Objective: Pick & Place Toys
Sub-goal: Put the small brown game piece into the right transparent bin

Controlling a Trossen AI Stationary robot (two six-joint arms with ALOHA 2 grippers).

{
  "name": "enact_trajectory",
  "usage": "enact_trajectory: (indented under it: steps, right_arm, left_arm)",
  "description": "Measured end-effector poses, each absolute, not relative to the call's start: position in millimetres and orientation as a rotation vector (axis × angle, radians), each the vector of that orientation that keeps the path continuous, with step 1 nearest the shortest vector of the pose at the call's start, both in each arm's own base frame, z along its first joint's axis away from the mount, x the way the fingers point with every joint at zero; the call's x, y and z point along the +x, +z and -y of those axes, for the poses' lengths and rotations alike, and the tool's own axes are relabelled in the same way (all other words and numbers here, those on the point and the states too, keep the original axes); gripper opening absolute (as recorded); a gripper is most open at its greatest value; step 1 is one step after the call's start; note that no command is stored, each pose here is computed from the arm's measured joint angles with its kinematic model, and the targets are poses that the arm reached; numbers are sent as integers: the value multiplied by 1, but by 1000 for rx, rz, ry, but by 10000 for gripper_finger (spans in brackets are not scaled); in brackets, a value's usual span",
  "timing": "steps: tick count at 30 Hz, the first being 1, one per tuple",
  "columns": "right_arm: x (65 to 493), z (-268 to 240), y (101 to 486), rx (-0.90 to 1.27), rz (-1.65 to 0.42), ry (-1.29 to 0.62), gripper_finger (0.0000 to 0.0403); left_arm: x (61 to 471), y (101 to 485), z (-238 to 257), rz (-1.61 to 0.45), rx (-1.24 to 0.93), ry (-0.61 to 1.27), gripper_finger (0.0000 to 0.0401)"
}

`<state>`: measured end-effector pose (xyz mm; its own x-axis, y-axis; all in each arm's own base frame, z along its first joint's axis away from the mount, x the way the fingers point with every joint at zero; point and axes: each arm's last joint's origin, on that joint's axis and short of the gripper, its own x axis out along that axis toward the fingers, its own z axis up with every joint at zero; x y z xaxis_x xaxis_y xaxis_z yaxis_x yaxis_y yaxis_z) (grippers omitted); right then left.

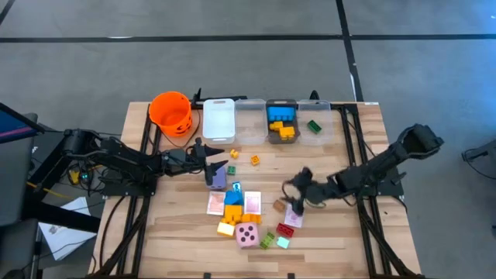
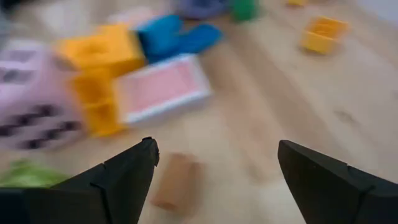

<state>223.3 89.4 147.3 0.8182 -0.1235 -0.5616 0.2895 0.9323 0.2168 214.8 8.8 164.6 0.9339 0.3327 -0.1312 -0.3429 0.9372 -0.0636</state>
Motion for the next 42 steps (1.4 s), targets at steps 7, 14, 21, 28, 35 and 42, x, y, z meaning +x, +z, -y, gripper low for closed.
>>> enact_trajectory:
  steps: [7,14,21,28,35,42]
  right_arm:
    - [234,-106,138,284,-604,-220,330]
    - [253,-114,113,249,-770,-309,330]
    - [268,-123,107,232,-892,-420,290]
    - [281,-127,121,134,-914,-496,127]
    - [281,-119,145,-39,-932,-714,132]
    - [257,-89,179,-130,-819,-1179,132]
  left_arm:
    - [215,165,-9,-118,-86,346,210]
    - [215,168,-9,-84,-91,344,210]
    - [215,170,-9,-60,-95,343,210]
    - [215,171,-9,-56,-96,342,210]
    - [215,171,-9,-55,-96,342,210]
    - [215,171,-9,-55,-96,342,210]
